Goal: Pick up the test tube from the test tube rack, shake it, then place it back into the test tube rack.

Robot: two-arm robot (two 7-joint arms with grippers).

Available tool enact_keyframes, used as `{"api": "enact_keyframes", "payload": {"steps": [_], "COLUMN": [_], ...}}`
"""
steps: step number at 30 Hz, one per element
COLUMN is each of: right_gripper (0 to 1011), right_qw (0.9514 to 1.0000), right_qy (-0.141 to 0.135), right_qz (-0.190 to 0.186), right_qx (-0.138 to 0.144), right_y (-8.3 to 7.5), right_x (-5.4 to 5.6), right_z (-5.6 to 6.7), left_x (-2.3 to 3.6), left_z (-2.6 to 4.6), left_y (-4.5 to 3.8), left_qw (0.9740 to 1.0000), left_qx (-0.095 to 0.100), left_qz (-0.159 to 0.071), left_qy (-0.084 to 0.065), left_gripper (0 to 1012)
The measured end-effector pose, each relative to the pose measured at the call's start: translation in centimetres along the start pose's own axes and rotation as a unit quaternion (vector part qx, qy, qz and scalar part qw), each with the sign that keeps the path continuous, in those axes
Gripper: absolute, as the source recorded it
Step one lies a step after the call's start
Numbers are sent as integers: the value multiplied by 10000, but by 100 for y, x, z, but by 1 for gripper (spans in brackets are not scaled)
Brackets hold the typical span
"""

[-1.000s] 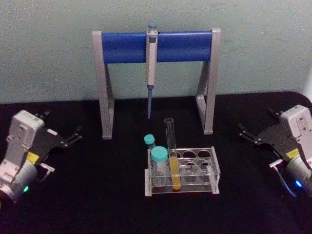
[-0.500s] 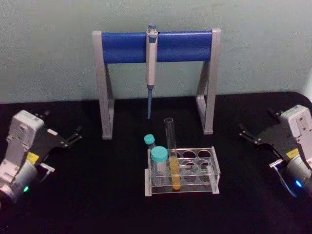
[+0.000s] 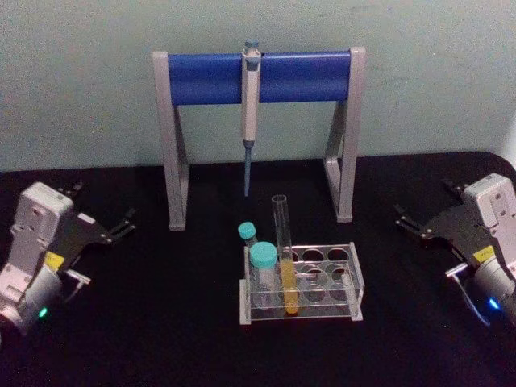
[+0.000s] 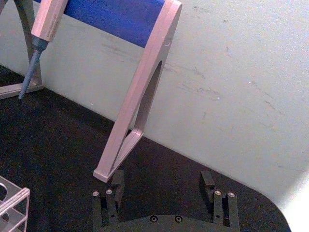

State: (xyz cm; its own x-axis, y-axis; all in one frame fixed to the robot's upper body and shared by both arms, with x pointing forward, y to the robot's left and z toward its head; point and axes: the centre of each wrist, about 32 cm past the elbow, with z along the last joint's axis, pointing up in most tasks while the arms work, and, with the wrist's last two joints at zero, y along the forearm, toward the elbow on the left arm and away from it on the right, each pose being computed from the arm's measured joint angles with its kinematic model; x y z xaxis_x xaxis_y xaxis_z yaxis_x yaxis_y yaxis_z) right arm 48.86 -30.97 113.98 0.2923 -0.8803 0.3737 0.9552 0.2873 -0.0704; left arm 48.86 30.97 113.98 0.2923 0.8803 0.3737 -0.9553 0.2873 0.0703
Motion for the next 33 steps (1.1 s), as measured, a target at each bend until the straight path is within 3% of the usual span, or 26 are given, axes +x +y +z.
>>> {"api": "enact_keyframes", "payload": {"steps": [33], "right_gripper": [1000], "right_qw": [10000], "right_qy": [53], "right_qz": [58], "right_qx": [47], "right_y": [-39], "right_x": [-18], "right_z": [21], "left_x": [0], "left_z": [0], "left_y": [0], "left_qw": [10000], "left_qx": [0], "left_qz": [0], "left_qy": [0], "left_gripper": [1001]}}
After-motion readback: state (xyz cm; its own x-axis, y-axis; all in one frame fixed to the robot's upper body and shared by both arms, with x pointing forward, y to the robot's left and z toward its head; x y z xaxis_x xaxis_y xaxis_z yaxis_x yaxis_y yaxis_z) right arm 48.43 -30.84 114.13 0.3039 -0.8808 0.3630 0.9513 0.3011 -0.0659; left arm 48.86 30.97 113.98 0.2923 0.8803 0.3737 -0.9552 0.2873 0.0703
